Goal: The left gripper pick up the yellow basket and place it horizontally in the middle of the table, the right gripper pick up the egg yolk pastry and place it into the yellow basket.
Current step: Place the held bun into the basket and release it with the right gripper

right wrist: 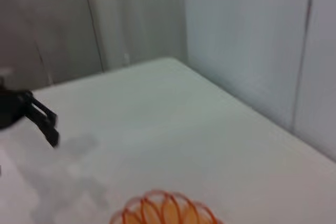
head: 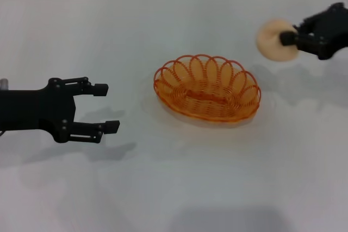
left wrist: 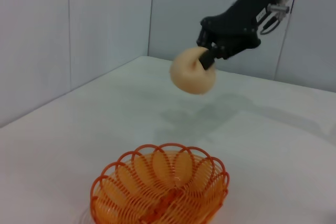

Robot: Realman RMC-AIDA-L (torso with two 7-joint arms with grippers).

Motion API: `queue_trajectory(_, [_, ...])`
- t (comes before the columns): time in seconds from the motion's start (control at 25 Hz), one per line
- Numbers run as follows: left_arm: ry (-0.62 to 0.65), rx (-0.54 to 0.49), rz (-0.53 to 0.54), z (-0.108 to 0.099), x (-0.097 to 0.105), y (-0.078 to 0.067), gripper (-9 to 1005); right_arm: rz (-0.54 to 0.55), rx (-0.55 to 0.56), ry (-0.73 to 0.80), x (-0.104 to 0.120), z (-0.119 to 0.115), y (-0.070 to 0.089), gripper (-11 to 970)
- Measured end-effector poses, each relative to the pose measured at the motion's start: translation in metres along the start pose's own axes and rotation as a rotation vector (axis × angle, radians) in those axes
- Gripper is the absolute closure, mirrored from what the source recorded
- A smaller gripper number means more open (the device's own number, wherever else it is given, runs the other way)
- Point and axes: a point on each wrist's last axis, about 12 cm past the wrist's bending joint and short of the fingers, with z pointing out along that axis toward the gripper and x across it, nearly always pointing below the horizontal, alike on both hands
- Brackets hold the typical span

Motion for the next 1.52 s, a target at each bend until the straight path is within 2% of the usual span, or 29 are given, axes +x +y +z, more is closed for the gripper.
queue_trajectory(0.32, [0.005,0.011,0.004,-0.001,-0.002,0.001,143,-0.03,-0.087,-0.128,-0.003,0.048,0.016,897])
queue_trajectory(0.52, [0.009,0.006,0.014,-0.002,-0.003,0.001,143,-0.016,-0.094,-0.179,0.002,0.072,0.022,903])
queue_trajectory(0.72, [0.012,-0.002,0.021,-0.005,-0.003,0.0,143,-0.03,-0.119,-0.223,0.003,0.089,0.03,904])
queue_trajectory(1.04, [0.014,-0.003,0.022,-0.004,-0.003,0.0,143,-0.043,-0.11,-0.202,0.011,0.101,0.034,911])
queue_trajectory(1.28, [0.012,-0.003,0.021,-0.003,-0.003,0.0,143,-0.021,-0.097,-0.188,0.018,0.103,0.032,763])
queue_trajectory(1.52, [0.01,-0.01,0.016,-0.004,-0.001,0.0,143,-0.043,-0.1,-0.198,0.025,0.089,0.033,497])
